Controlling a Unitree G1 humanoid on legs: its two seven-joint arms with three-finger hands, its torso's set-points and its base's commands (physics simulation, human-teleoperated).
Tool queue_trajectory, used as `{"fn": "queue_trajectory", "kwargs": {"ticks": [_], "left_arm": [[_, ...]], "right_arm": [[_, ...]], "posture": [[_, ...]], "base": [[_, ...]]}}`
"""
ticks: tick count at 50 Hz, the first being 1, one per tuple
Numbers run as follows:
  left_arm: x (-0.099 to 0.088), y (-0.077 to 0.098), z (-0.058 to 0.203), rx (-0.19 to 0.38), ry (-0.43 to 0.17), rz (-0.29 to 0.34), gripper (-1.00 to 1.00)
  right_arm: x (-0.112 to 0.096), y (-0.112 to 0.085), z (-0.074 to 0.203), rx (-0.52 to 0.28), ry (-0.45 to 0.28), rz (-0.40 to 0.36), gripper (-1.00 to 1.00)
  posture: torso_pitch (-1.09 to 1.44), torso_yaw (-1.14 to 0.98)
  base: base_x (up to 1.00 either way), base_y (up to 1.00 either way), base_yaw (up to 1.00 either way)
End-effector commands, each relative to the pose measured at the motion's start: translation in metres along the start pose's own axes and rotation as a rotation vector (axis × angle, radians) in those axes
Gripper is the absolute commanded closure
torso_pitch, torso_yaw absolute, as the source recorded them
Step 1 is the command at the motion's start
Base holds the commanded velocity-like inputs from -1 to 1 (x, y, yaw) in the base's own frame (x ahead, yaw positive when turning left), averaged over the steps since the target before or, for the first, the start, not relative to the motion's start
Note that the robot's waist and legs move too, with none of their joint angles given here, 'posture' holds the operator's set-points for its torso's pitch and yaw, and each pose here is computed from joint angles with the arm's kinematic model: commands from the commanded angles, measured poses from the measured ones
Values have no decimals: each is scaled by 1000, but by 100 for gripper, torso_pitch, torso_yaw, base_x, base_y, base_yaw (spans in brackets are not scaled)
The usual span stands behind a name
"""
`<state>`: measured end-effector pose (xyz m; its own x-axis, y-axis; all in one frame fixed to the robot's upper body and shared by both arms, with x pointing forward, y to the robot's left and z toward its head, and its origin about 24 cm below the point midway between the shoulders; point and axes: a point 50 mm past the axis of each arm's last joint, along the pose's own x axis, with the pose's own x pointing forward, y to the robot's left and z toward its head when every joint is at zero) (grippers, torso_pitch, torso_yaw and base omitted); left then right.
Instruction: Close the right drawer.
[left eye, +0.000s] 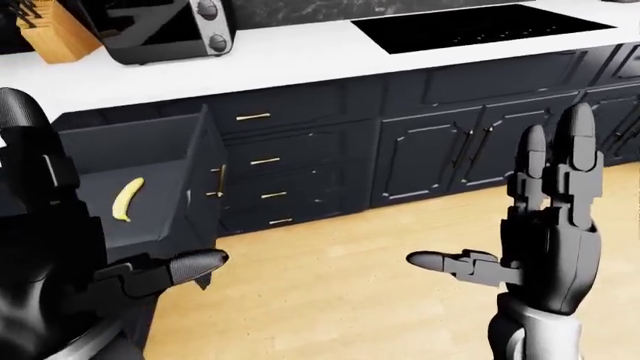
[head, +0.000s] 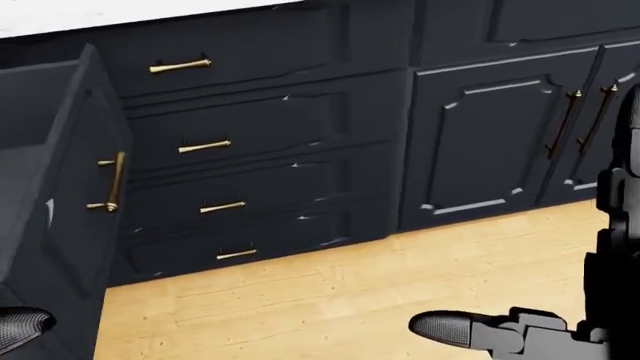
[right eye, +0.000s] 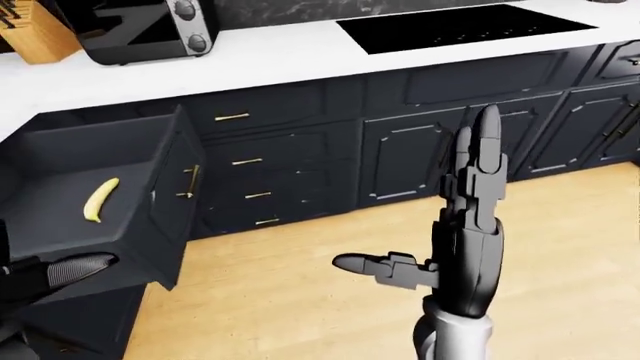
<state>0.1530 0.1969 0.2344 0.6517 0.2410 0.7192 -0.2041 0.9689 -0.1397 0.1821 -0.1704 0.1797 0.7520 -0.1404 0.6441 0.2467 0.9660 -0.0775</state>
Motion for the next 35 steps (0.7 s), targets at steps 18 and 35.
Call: {"fn": "queue_trajectory", "kwargs": {"ticks": [18, 35], "left_arm": [[-1, -4, 9, -9, -62, -27, -100], [-1, -4, 10, -9, -62, -26, -100]], "right_arm": [[3, -2, 13, -6, -82, -3, -100], [3, -2, 13, -8, -78, 1, -100]], "posture": [[0, 0], [0, 0]], "base": [[0, 45, 0], [0, 40, 0]]}}
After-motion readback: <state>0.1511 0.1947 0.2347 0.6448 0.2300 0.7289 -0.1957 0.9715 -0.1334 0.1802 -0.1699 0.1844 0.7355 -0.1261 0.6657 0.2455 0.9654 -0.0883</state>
